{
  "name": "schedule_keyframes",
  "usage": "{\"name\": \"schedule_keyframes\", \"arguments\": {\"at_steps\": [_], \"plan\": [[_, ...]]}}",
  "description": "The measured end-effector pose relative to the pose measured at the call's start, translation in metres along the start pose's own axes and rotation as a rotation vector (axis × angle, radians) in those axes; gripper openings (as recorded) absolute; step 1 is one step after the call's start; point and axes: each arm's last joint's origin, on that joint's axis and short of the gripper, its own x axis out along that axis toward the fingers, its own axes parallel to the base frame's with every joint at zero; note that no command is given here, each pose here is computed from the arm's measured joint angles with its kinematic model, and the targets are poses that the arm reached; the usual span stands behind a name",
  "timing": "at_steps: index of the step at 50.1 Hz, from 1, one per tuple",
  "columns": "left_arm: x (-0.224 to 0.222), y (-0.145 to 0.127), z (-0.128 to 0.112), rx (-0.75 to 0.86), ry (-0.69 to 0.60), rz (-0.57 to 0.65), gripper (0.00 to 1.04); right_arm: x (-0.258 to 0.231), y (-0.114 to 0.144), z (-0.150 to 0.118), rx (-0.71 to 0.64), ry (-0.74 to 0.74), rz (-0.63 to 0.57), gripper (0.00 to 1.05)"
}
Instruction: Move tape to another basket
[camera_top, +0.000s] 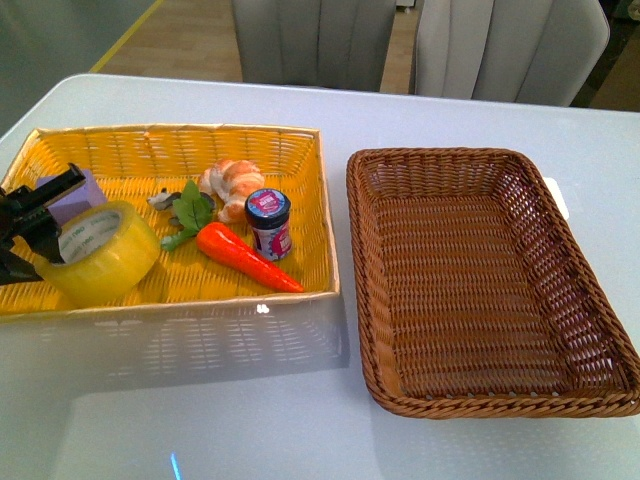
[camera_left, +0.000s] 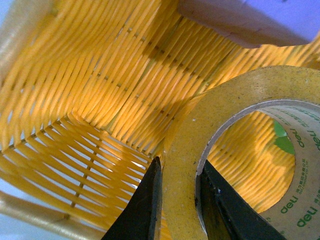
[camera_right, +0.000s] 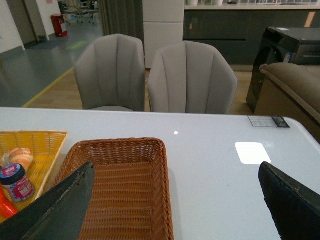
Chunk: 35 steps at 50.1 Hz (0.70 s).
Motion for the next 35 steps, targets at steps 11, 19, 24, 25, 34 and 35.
{"name": "schedule_keyframes", "arguments": {"at_steps": [11,19,24,25,34,35], "plan": [[-0.044,-0.016,0.010,0.051,-0.121,-0.056,0.15,0.000,0.000,0.000,0.000,0.000,0.000,0.96],[-0.057,-0.051,0.002,0.166,-0.132,-0.112,0.15,0.000,0.000,0.000,0.000,0.000,0.000,0.96],[-0.061,-0.073,-0.005,0.235,-0.129,-0.155,0.15,0.000,0.000,0.000,0.000,0.000,0.000,0.96],[-0.062,-0.079,-0.007,0.254,-0.127,-0.167,0.15,0.000,0.000,0.000,0.000,0.000,0.000,0.96],[-0.064,-0.122,-0.033,0.414,-0.095,-0.248,0.15,0.000,0.000,0.000,0.000,0.000,0.000,0.96],[-0.064,-0.128,-0.038,0.439,-0.088,-0.256,0.15,0.000,0.000,0.000,0.000,0.000,0.000,0.96]]}}
